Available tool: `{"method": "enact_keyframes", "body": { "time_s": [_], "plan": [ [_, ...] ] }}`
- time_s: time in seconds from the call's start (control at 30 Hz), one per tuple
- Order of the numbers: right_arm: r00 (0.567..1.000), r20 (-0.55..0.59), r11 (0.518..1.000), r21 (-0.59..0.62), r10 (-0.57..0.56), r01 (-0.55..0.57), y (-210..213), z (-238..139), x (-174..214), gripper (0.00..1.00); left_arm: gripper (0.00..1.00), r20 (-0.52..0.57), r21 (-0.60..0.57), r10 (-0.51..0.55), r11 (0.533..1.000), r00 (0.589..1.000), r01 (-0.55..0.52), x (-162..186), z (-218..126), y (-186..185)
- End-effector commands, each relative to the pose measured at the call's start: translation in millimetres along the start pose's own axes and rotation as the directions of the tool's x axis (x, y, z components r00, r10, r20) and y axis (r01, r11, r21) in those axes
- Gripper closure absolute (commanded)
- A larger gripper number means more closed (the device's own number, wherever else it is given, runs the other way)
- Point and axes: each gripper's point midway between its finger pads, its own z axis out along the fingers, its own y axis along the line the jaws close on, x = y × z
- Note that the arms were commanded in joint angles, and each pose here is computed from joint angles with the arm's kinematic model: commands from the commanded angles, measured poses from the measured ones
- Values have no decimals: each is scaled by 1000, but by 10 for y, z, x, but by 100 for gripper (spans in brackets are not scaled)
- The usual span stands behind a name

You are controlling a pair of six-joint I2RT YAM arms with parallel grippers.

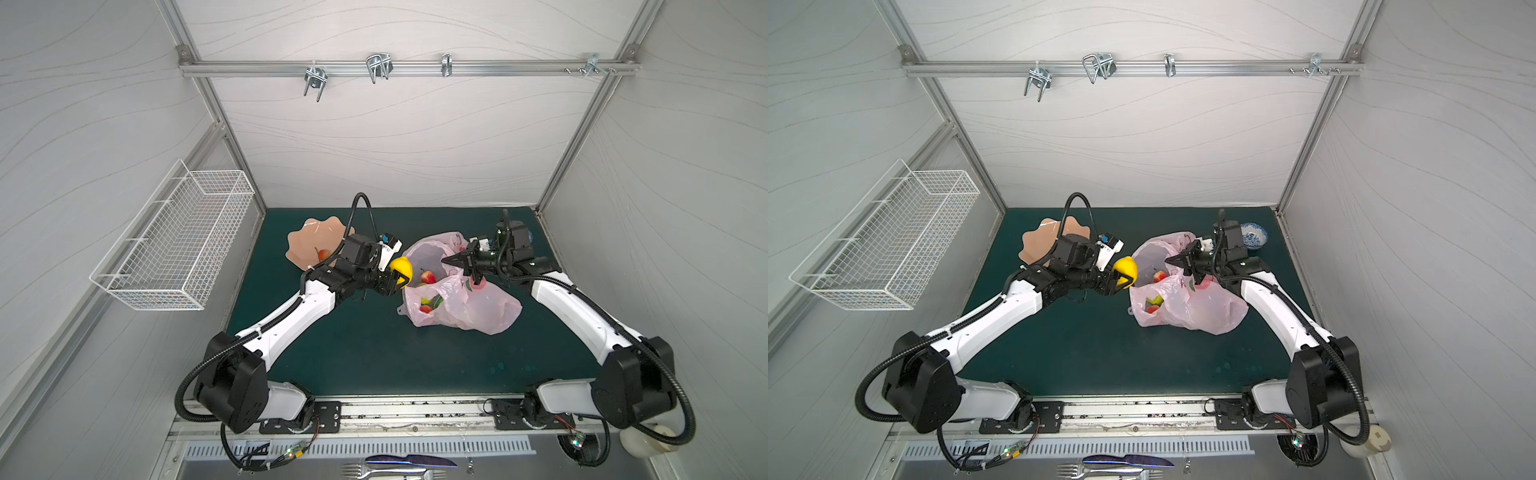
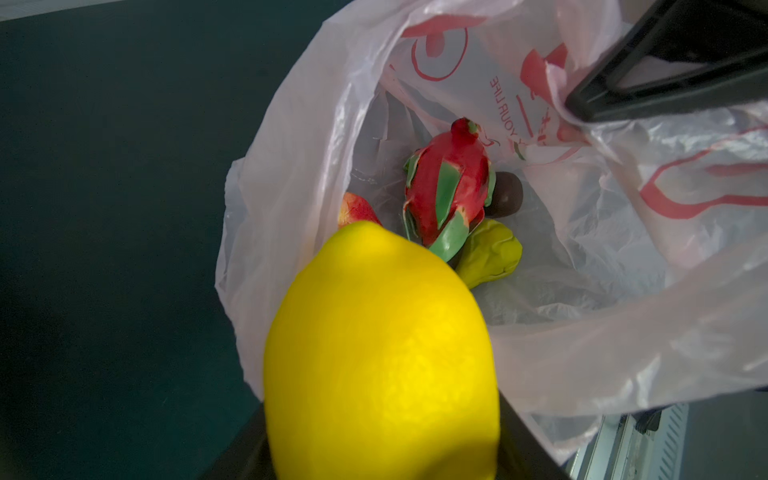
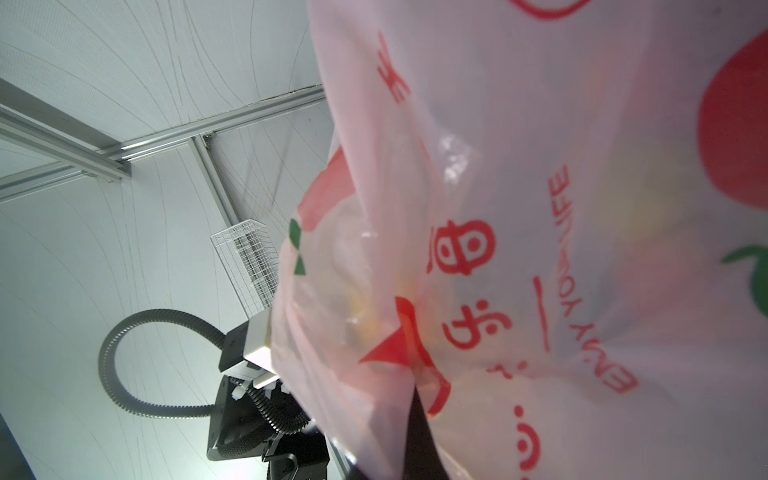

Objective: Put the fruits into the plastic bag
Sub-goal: 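Carry the yellow lemon with the left gripper over the bag mouth, then lower the yellow lemon into the bag held open by the right gripper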

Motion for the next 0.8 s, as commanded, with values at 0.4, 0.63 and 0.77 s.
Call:
{"method": "enact_keyframes", "body": {
  "time_s": [0.4,0.63,0.77],
  "plan": [
    [1000,8,1000,-22,-2,2,50,-66,19,100,80,57,42,53,998,997,-55,-326,286,-191],
    [1000,4,1000,-24,-3,4,73,-45,-1,100,80,12,112,64,992,998,-64,-57,333,-439],
    [1000,4,1000,-26,-4,4,93,-42,-15,100,80,-11,131,64,989,998,-62,92,335,-542]
  ]
}}
